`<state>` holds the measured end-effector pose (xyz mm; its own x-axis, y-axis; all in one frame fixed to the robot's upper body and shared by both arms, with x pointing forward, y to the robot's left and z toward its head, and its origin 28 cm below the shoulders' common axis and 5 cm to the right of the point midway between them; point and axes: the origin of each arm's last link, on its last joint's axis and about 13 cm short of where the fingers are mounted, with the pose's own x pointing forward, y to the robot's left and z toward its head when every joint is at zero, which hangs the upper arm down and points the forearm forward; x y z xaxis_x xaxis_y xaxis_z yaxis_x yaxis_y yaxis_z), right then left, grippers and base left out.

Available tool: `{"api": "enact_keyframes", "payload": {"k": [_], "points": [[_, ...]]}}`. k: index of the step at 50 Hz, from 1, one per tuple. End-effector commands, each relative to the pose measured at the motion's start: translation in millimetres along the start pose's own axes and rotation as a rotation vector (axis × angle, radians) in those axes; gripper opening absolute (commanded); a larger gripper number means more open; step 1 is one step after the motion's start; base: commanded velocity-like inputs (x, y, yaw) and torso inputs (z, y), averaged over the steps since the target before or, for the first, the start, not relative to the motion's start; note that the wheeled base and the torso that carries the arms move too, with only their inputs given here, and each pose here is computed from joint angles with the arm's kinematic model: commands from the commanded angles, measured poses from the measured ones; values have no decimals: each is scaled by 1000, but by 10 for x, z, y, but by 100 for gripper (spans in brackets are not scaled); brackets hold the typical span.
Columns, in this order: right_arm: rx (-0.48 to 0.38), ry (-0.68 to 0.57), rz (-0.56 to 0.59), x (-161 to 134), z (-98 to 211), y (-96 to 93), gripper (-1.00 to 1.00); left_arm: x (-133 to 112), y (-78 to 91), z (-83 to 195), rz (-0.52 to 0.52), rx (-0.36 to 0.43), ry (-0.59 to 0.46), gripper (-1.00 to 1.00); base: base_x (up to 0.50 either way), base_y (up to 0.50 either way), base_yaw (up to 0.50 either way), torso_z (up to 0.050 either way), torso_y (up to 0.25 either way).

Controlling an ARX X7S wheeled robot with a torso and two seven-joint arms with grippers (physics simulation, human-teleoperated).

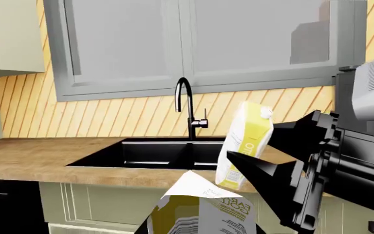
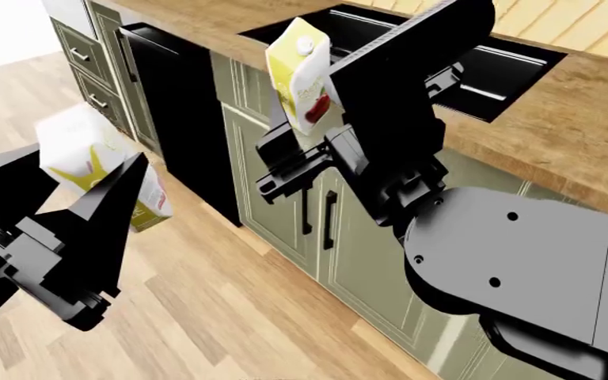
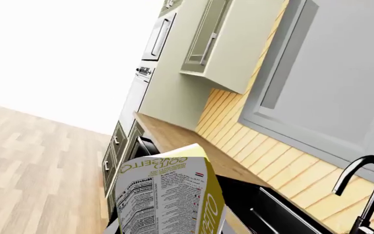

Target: Move the drinks to the dining counter.

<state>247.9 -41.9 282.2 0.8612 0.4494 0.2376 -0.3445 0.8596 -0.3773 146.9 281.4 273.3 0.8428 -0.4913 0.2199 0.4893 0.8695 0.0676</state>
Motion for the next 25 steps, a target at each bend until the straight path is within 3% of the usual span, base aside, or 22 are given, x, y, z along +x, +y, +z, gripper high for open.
{"api": "enact_keyframes", "payload": {"k": [1,25], "points": [[-12,-11,-6,-1,6,-10,-100,-6,4,18,22,-1,-23,-100,0,0,500,0,0],[-17,-9,-1,-12,10,-14,-100,3,9,12,18,0,-18,-100,0,0,500,0,0]]}}
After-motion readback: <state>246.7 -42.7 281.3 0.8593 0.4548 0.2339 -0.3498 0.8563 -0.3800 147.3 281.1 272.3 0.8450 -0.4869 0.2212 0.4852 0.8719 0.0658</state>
